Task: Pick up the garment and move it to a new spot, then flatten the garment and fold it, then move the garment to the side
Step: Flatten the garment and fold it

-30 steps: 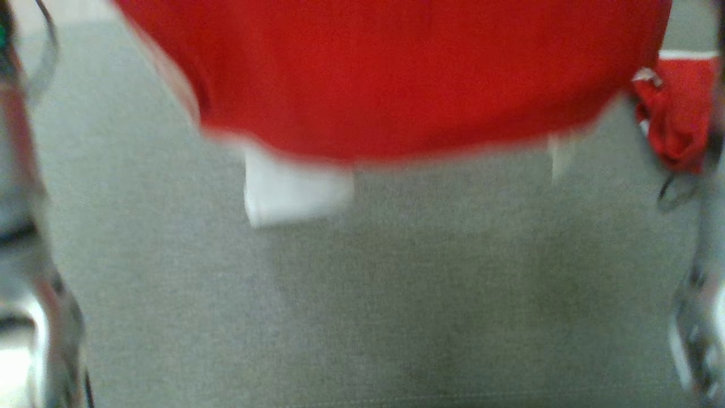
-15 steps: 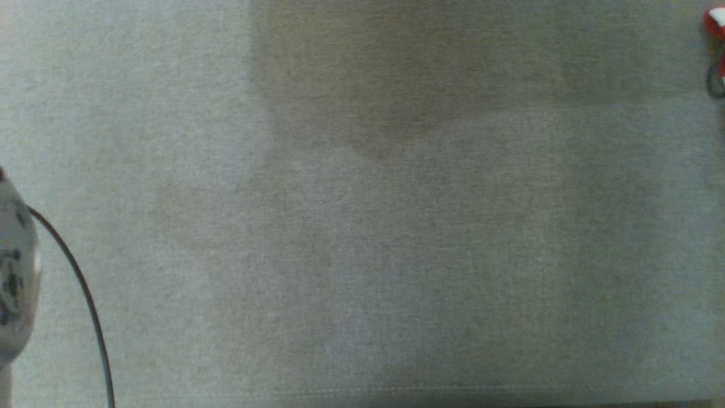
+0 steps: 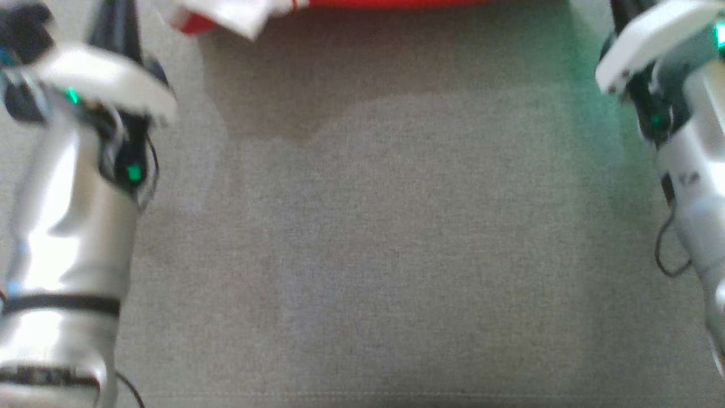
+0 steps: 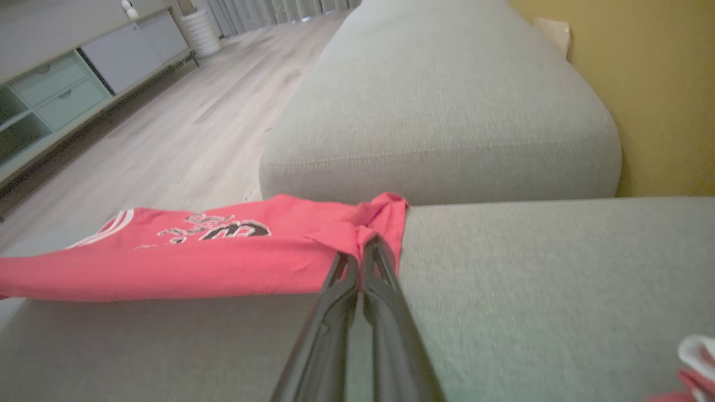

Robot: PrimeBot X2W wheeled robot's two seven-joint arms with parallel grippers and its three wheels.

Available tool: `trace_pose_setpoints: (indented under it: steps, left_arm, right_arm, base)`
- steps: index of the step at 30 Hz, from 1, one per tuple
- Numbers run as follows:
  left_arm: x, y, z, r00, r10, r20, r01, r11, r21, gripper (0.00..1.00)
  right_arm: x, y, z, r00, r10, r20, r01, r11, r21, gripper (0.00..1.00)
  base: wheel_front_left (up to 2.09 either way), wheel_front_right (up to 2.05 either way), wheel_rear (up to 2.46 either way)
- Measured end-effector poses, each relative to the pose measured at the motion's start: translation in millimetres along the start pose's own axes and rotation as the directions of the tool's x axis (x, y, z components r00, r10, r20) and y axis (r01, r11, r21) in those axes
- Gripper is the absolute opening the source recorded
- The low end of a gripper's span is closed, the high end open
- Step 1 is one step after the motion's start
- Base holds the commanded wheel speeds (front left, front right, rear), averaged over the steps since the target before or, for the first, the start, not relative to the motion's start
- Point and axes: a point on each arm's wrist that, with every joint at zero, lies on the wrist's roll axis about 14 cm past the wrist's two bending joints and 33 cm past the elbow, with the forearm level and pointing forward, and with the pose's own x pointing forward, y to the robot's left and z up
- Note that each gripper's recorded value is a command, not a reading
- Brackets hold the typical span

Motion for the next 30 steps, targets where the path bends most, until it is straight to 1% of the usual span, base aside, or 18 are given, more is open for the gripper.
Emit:
trace_pose_setpoints:
  steps: [6, 9, 16, 18, 25, 26, 30]
  left_arm:
    - [-61.9, -0.3, -27.0, 0.995, -0.047, -0.09, 0.051, 0.998, 0.04, 0.0]
    - [-89.7, -4.9, -34.1, 0.989, -0.08, -0.126, 0.088, 0.994, 0.06, 0.0]
    - [-141.0, -0.3, -29.2, 0.982, -0.102, -0.16, 0.116, 0.99, 0.076, 0.0]
    - [-153.9, -2.7, -28.4, 0.977, -0.121, -0.175, 0.138, 0.986, 0.089, 0.0]
    - [-199.7, -11.0, -31.5, 0.959, -0.17, -0.226, 0.198, 0.974, 0.111, 0.0]
    - [-213.3, -12.3, -33.4, 0.955, -0.17, -0.241, 0.201, 0.974, 0.109, 0.0]
    - [-239.7, -21.7, -39.4, 0.938, -0.198, -0.284, 0.236, 0.966, 0.106, 0.0]
  right_arm:
    - [-39.8, -3.4, -28.5, 0.992, 0.018, -0.127, -0.019, 1.0, -0.009, 0.0]
    - [-60.7, -0.6, -41.4, 0.982, 0.037, -0.187, -0.036, 0.999, 0.008, 0.0]
    - [-105.1, 3.6, -56.4, 0.963, 0.064, -0.262, -0.069, 0.998, -0.01, 0.0]
    - [-115.8, 6.1, -60.0, 0.957, 0.073, -0.282, -0.078, 0.997, -0.008, 0.0]
    - [-158.5, 14.6, -87.5, 0.913, 0.111, -0.393, -0.122, 0.993, -0.003, 0.0]
    - [-171.6, 17.9, -95.2, 0.9, 0.126, -0.417, -0.136, 0.991, 0.006, 0.0]
    - [-197.9, 18.0, -107.3, 0.869, 0.144, -0.473, -0.156, 0.988, 0.014, 0.0]
  base:
    - [0.0, 0.0, 0.0]
    - [0.0, 0.0, 0.0]
    - [0.0, 0.0, 0.0]
    - [0.0, 0.0, 0.0]
    - [0.0, 0.0, 0.0]
    - [0.0, 0.0, 0.0]
    - [0.0, 0.0, 0.0]
